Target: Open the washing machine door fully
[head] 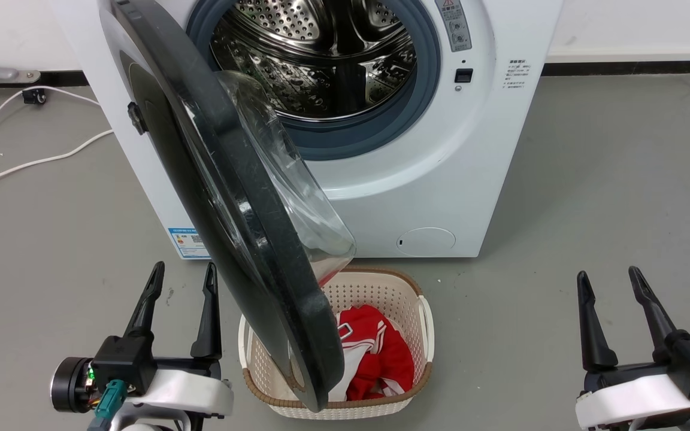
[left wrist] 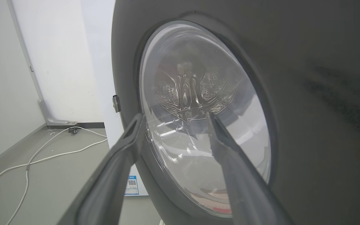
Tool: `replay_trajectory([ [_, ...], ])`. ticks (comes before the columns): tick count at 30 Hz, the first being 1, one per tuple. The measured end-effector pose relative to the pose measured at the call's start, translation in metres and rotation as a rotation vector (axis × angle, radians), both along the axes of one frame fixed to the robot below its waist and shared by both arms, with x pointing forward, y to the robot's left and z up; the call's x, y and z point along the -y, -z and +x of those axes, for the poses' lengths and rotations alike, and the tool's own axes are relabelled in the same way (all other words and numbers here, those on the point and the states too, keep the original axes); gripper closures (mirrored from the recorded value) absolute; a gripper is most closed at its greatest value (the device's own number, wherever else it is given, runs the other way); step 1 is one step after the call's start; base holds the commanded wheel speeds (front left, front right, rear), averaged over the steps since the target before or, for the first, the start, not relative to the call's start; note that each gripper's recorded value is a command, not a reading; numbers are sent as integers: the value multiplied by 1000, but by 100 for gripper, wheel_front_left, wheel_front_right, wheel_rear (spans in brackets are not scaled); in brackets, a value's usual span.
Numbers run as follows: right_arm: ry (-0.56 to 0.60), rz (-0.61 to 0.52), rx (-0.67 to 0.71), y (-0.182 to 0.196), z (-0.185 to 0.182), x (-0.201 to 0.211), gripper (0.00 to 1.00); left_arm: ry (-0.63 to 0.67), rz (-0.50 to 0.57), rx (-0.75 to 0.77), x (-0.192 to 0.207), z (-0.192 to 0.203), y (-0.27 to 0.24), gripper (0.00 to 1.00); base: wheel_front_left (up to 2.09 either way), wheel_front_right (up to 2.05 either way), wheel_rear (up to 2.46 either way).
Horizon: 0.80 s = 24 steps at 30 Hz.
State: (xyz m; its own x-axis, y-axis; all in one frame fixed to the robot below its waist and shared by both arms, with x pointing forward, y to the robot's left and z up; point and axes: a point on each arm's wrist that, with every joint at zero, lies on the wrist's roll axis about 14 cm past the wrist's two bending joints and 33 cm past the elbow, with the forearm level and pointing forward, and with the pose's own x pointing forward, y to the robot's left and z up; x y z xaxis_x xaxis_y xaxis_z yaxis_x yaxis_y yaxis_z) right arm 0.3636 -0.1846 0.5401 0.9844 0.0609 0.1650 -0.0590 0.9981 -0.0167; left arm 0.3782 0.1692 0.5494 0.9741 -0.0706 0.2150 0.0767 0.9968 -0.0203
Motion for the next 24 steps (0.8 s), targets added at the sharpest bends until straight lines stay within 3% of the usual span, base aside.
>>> replay_trajectory([
  [8, 5, 22, -5, 3, 1, 2, 0, 3, 4, 1, 0, 0, 0, 0, 0, 0, 0],
  [9, 5, 23, -5, 3, 1, 2, 0, 4, 6, 2, 1, 0, -1, 51, 0, 0, 0],
  [10, 5, 25, -5, 4, 1, 2, 0, 4, 9, 5, 1, 0, -1, 93, 0, 0, 0],
  [11, 6, 28, -7, 4, 1, 2, 0, 6, 10, 7, 1, 0, -2, 100, 0, 0, 0],
  [16, 6, 41, -9, 6, 3, 2, 0, 8, 8, 25, 1, 1, -8, 100, 0, 0, 0],
  [24, 7, 51, -11, 6, 3, 3, 0, -35, 21, 303, -8, -5, -97, 100, 0, 0, 0],
])
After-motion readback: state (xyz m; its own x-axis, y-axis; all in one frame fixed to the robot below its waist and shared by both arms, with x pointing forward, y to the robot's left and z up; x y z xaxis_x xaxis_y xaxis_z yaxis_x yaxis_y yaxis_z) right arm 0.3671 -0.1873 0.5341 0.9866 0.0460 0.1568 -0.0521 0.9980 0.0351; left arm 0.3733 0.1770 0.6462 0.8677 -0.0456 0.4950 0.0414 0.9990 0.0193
